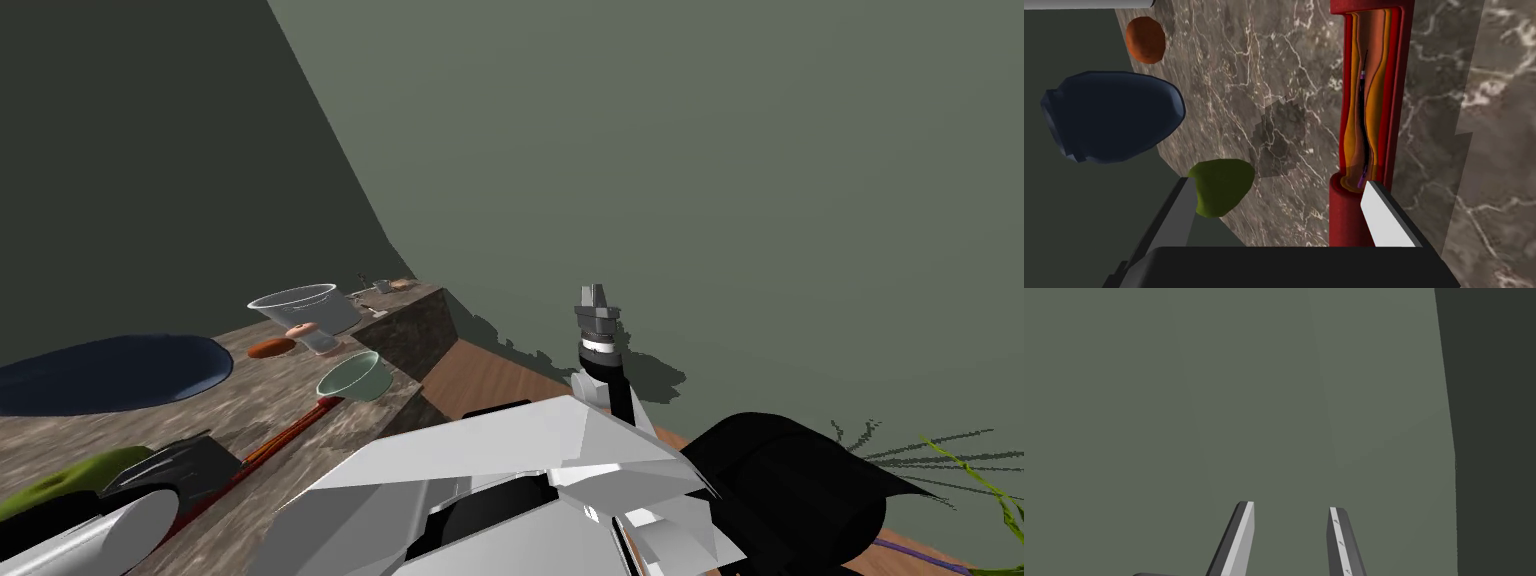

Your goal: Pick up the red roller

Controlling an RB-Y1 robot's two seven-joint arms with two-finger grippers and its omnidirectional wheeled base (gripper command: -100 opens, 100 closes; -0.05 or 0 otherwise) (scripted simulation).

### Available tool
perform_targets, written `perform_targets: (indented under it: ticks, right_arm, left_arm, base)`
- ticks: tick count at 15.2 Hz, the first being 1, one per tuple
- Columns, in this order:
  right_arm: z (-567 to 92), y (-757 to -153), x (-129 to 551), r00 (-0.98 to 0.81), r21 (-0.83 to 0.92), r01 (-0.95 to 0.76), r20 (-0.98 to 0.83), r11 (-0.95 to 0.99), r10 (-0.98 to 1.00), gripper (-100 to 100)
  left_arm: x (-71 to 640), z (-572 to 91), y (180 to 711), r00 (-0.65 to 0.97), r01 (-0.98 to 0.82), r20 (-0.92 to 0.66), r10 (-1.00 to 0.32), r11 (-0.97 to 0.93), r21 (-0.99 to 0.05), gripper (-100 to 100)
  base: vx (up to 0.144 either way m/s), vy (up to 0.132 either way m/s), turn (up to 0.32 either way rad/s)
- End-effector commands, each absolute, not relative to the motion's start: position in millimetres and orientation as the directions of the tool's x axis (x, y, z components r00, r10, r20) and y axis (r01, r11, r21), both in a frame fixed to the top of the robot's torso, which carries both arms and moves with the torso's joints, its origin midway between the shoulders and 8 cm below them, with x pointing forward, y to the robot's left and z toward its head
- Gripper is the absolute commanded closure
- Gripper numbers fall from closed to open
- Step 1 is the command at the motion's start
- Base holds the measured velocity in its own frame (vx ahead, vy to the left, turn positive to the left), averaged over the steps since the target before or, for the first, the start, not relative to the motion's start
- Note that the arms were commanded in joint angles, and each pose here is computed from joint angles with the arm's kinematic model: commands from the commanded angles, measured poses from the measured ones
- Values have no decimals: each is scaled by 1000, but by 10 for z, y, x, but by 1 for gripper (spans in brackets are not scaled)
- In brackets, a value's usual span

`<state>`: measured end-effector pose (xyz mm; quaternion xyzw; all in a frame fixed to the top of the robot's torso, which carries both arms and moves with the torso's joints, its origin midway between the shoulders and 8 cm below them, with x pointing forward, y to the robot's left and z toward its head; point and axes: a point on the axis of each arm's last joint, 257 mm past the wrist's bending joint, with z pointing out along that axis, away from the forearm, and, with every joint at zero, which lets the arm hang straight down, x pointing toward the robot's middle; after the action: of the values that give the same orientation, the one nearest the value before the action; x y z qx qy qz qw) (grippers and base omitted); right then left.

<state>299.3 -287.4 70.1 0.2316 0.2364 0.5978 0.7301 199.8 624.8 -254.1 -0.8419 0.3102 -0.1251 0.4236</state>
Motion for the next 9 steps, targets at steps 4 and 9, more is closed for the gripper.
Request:
perform_targets:
  ticks: [4,9]
  right_arm:
    - [701,-2874,2993,173,621,-763,-68,178,982,0]
    - [701,-2874,2993,174,621,-763,-68,178,982,0]
  left_arm:
    - [1557,-2840,6307,823,-450,-83,-563,-555,-699,-100]
    - [1410,-2966,6289,835,-458,-90,-543,-594,-661,-100]
  base:
    - [60,-4,-140]
    - [48,5,-83]
